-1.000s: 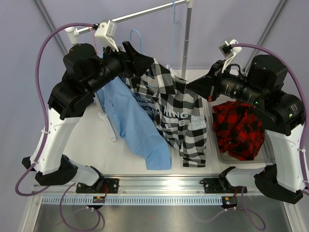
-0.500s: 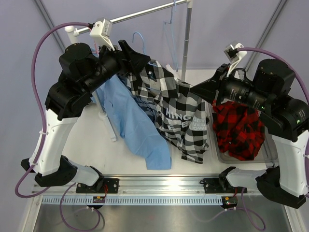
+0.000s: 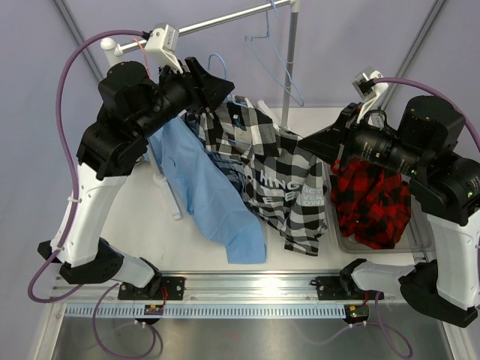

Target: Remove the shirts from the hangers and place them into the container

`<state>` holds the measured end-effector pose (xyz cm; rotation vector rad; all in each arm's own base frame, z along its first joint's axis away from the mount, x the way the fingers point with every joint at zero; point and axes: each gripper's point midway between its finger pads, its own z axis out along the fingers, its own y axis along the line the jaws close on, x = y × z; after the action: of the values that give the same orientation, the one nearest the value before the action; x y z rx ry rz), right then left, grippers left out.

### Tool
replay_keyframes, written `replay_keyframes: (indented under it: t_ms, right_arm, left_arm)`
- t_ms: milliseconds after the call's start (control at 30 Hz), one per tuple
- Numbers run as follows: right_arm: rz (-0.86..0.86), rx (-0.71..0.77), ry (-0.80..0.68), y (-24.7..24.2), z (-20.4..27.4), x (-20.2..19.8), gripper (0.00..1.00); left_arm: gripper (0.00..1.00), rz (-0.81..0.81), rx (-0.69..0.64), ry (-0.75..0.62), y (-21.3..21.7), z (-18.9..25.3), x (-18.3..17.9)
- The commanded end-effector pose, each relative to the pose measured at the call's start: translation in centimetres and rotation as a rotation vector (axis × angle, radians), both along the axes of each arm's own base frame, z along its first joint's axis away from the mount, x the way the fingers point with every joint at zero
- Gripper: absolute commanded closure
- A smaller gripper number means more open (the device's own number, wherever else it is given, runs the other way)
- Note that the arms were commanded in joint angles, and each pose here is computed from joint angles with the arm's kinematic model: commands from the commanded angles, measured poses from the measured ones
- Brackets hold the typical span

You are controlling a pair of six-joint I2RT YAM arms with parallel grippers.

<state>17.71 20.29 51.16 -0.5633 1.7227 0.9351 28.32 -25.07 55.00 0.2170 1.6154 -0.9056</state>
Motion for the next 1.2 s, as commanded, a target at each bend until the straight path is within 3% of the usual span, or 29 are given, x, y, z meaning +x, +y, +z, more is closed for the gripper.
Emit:
replay_keyframes:
  t_ms: [0,100,167,233,333,600,667,767,800,1167]
  right_arm:
    - [0.026,0.075,-0.076,-0.4,3.0,-1.5,1.0]
    - [0.033,0.076,-0.075,-0.2,3.0,-1.4,1.0]
    - [0.036,0.076,-0.073,-0.1,3.0,-1.4,1.0]
    - [0.038,0.074,-0.076,-0.1,3.0,-1.4,1.0]
    - [0.044,0.076,-0.073,0.0,3.1,-1.5,1.0]
    - [0.07,0.051,-0.059,0.3,2.9,-1.4,1.0]
    - [0.051,0.037,-0.054,0.1,2.6,-1.2,0.75]
    - [0.026,0.005,-0.045,-0.5,1.8,-1.1,0.5]
    - [0.022,-0.01,-0.043,-0.8,1.3,-1.3,0.35]
    - [-0.084,-0.107,-0.028,-3.6,-2.8,-1.8,0.28]
  left_arm:
    - [0.53,-0.041,-0.041,-0.042,-0.5,1.5,-0.3]
    - [0.56,-0.042,-0.035,-0.039,-0.6,1.2,-0.3]
    - [0.64,-0.043,-0.032,-0.039,-0.6,1.2,-0.2]
    - [0.73,-0.051,-0.034,-0.038,-0.8,1.2,-0.2]
    - [0.99,-0.087,-0.045,-0.016,-1.7,0.9,-0.2]
    - [1.0,-0.06,-0.05,-0.008,-1.1,1.4,-0.2]
    - [1.0,-0.058,-0.047,-0.011,-1.0,1.5,-0.4]
    - [1.0,-0.047,-0.039,-0.01,-0.7,1.6,-0.4]
    - [1.0,-0.047,-0.04,-0.012,-0.6,1.7,-0.5]
    - [1.0,-0.07,-0.053,-0.034,-0.6,2.7,-1.1]
